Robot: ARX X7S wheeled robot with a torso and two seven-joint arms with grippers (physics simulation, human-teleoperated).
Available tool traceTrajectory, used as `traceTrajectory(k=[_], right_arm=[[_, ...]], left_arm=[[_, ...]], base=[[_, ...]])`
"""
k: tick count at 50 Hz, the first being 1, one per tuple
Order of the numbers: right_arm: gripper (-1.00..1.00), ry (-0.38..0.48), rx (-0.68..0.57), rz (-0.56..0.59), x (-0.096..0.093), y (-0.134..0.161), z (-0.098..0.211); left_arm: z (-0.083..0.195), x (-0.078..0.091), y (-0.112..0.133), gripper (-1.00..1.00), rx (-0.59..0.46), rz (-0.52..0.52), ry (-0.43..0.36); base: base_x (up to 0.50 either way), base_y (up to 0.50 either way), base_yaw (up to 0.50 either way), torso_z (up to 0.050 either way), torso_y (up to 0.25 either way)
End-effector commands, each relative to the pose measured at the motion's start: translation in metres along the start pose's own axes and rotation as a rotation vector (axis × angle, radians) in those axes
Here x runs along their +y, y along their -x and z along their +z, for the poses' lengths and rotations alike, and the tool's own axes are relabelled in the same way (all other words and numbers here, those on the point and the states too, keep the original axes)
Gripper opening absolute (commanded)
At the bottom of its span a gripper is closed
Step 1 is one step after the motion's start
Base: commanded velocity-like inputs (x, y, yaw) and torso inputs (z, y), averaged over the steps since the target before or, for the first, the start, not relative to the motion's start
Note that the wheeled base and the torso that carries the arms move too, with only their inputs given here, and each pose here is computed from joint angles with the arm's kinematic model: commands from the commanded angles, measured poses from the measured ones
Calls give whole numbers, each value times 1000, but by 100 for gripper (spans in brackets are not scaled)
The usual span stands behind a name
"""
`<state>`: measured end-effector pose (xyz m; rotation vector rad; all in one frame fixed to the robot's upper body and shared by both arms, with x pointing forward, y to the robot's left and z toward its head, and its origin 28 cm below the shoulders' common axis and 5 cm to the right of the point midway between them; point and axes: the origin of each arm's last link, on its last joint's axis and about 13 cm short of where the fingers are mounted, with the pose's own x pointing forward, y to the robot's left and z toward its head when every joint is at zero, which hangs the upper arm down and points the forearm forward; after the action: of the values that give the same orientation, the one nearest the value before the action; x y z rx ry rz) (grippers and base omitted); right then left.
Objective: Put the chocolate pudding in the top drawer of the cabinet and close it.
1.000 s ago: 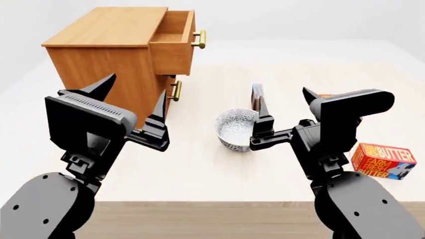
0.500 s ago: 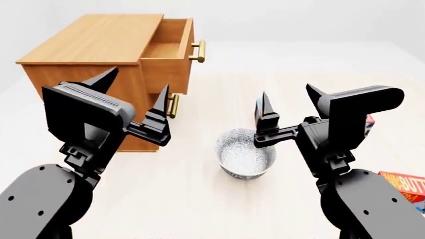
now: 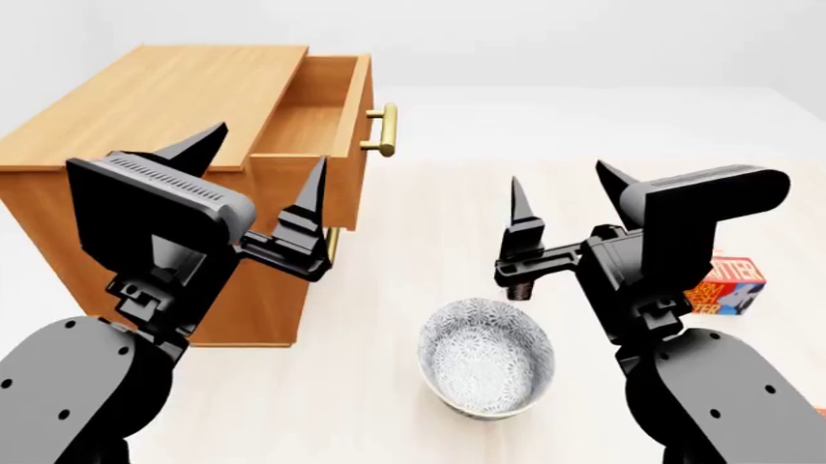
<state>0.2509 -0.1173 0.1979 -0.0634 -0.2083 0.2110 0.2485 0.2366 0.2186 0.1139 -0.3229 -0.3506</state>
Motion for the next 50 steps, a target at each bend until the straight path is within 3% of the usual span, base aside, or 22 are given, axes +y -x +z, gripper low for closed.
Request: traceTrajectory(k=[1,15,32,50], right_arm=[[100,6,-8,-6,-1,1,2],[100,3,-18,-19,0,-1,2],[100,21,-32,-27,5,-7,-2],[100,20,-15,-69,1,-4,1]], left_arm=[[2,0,1,100,-3,-8,-2],[-2,-1,2,100,9,-17,-4],[-1,-1,1,100,14,-19,-11],[30,13,-45,100,77,-72,24]], base=[[309,0,0,0,0],[312,0,0,0,0],[0,0,0,0,1],[0,0,0,0,0]])
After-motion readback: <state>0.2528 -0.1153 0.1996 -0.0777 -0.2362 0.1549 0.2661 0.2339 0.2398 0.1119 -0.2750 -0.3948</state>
